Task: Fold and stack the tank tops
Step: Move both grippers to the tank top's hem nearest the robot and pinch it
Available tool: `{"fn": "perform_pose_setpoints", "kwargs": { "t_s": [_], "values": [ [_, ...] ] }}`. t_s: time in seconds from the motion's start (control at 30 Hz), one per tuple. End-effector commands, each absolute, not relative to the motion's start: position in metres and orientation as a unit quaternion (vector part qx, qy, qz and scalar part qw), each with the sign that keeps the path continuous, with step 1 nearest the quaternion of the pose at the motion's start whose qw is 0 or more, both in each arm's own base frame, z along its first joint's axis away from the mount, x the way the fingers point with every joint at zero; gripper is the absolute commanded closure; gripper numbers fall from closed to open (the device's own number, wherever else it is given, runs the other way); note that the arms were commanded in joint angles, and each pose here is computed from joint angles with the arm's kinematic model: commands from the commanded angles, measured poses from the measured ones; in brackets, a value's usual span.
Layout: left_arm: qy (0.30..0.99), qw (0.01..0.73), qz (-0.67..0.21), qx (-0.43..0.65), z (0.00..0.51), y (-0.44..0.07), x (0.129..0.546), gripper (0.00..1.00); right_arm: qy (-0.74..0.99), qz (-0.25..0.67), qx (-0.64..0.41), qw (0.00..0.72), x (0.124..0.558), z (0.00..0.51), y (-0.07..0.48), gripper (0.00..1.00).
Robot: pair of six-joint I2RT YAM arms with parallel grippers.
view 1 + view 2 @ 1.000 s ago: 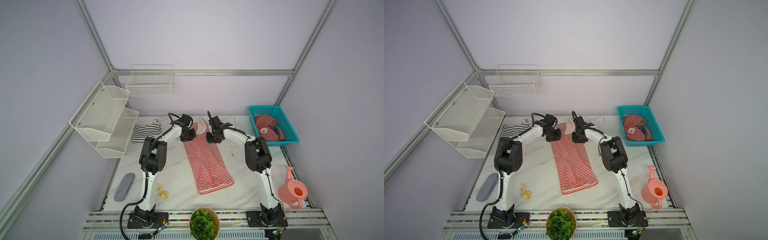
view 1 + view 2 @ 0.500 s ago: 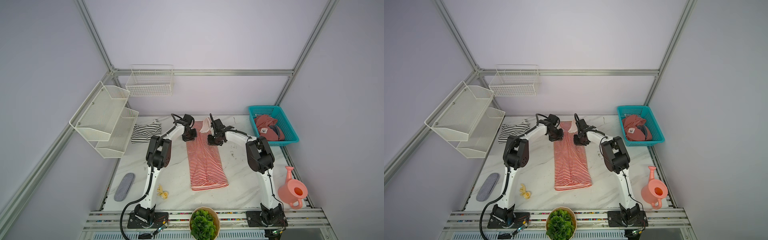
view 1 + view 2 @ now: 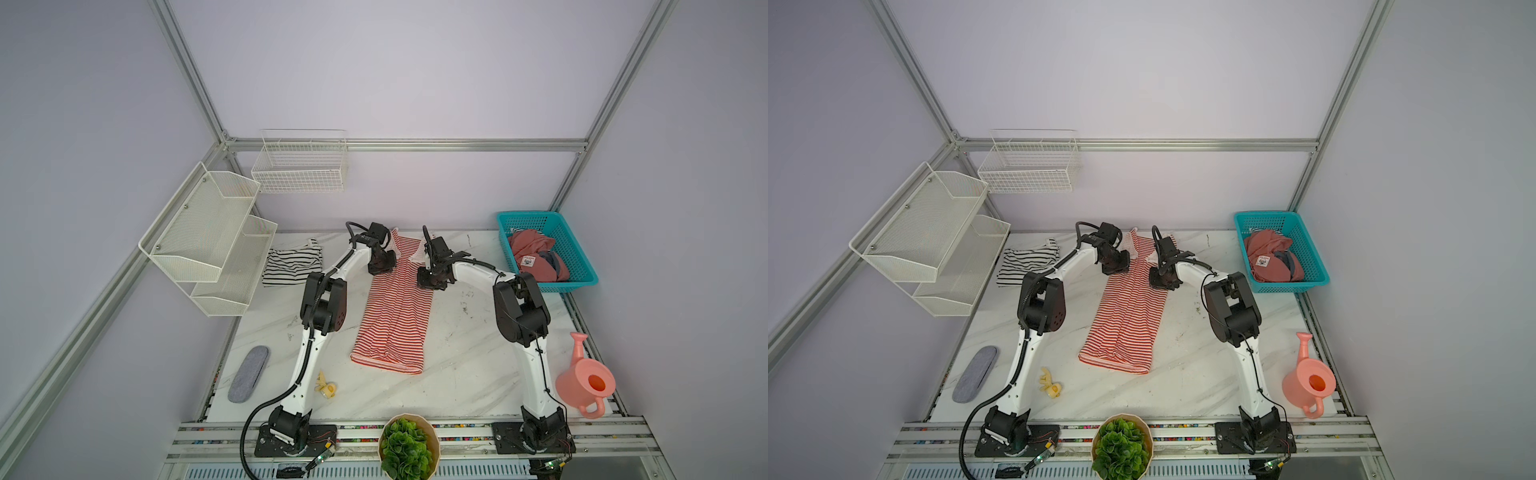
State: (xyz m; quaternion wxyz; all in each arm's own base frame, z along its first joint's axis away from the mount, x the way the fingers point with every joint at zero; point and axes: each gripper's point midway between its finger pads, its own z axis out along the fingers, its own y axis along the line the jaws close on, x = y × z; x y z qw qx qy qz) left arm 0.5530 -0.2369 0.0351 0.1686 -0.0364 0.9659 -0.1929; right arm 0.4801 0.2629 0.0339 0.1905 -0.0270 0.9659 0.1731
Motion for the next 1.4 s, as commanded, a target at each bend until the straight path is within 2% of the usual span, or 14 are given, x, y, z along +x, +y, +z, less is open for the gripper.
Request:
{"fn": "perform_pose_setpoints", "kwargs": {
  "t_s": [0.0, 0.2, 0.3, 0.43, 0.57, 0.67, 0.77, 1.0, 1.07, 1.17, 1.37],
  "values": [
    [0.973, 0.149, -0.169, -0.044, 0.033, -0.222, 0.544, 1.00, 0.977, 0.137, -0.008, 0.161, 0.480, 0.006, 0.239, 0.71],
    [0.972, 0.152, -0.175, -0.049, 0.038, -0.223, 0.545, 0.98, 0.974, 0.155, -0.015, 0.166, 0.486, 0.014, 0.245, 0.71],
    [0.968, 0.166, -0.179, -0.049, 0.051, -0.224, 0.549, 0.91, 0.973, 0.160, -0.017, 0.168, 0.485, 0.020, 0.247, 0.69],
    [0.960, 0.196, -0.195, -0.041, 0.090, -0.228, 0.553, 0.74, 0.964, 0.171, -0.020, 0.200, 0.486, 0.053, 0.246, 0.67],
    [0.952, 0.227, -0.203, -0.017, 0.139, -0.227, 0.538, 0.68, 0.950, 0.195, -0.027, 0.242, 0.474, 0.104, 0.248, 0.65],
    [0.952, 0.243, -0.184, 0.001, 0.166, -0.217, 0.511, 0.64, 0.949, 0.174, -0.021, 0.261, 0.454, 0.127, 0.239, 0.63],
    [0.959, 0.229, -0.166, 0.009, 0.168, -0.205, 0.467, 0.62, 0.953, 0.165, -0.014, 0.253, 0.422, 0.131, 0.233, 0.59],
    [0.979, 0.111, -0.168, 0.028, 0.112, -0.201, 0.333, 0.57, 0.974, 0.162, -0.010, 0.157, 0.320, 0.080, 0.239, 0.52],
    [0.982, 0.083, -0.165, 0.026, 0.099, -0.197, 0.301, 0.50, 0.979, 0.158, -0.016, 0.132, 0.290, 0.067, 0.246, 0.49],
    [0.983, 0.066, -0.166, 0.031, 0.091, -0.196, 0.274, 0.45, 0.984, 0.136, -0.024, 0.116, 0.261, 0.061, 0.250, 0.45],
    [0.986, 0.047, -0.158, 0.014, 0.079, -0.193, 0.246, 0.44, 0.983, 0.144, -0.002, 0.118, 0.232, 0.071, 0.247, 0.43]
  ]
}}
